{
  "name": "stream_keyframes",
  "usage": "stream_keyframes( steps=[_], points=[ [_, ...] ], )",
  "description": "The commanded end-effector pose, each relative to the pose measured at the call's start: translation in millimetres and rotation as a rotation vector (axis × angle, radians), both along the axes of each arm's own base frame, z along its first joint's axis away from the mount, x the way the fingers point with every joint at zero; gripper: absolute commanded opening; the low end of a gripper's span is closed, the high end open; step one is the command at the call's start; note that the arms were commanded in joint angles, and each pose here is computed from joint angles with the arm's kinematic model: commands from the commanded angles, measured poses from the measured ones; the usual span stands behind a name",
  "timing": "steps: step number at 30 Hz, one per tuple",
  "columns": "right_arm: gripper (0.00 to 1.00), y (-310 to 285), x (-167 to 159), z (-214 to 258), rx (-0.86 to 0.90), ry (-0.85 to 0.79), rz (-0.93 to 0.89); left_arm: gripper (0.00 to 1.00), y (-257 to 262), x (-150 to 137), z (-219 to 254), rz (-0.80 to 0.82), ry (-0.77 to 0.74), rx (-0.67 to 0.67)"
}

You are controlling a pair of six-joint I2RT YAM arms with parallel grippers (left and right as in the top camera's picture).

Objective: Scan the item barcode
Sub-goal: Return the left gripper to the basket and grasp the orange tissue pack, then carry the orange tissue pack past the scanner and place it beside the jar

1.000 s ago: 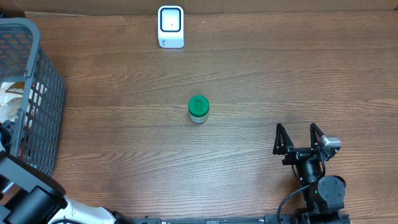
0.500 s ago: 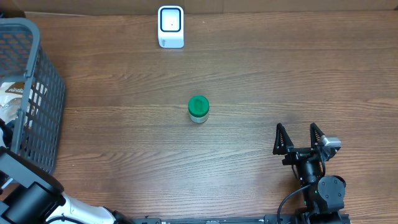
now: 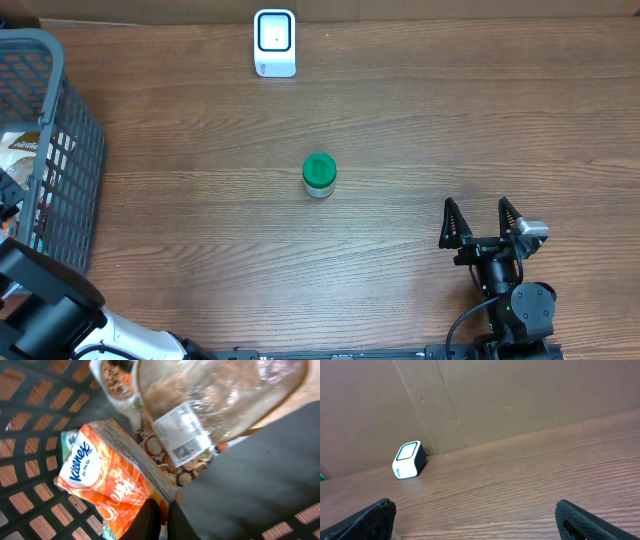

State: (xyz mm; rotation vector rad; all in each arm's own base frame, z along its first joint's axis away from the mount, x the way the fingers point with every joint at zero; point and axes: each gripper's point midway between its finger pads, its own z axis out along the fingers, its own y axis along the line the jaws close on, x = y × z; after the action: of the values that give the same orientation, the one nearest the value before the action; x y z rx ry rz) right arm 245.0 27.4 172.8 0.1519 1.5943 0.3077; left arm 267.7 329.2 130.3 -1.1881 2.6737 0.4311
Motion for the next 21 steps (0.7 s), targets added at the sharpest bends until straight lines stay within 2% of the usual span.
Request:
stream_keyframes(
  steps=[1,7,11,16,21],
  points=[
    [1.00,0,0,-2,-0.015,-0.004,0.003,0.04,-7,7,0,-0.050,0.006,-0.014],
    [1.00,0,0,-2,-0.015,-0.004,0.003,0.04,-9,12,5,-0.062,0.003,-0.011],
    [1.00,0,0,-2,-0.015,-0.004,0.004,0.04,-12,25,27,-0.080,-0.022,0.012],
    [1.00,0,0,-2,-0.015,-0.004,0.004,0.04,-23,56,85,-0.115,-0.112,0.079],
    [1.00,0,0,-2,-0.015,-0.004,0.003,0.04,-65,100,165,-0.226,-0.281,0.143]
  ],
)
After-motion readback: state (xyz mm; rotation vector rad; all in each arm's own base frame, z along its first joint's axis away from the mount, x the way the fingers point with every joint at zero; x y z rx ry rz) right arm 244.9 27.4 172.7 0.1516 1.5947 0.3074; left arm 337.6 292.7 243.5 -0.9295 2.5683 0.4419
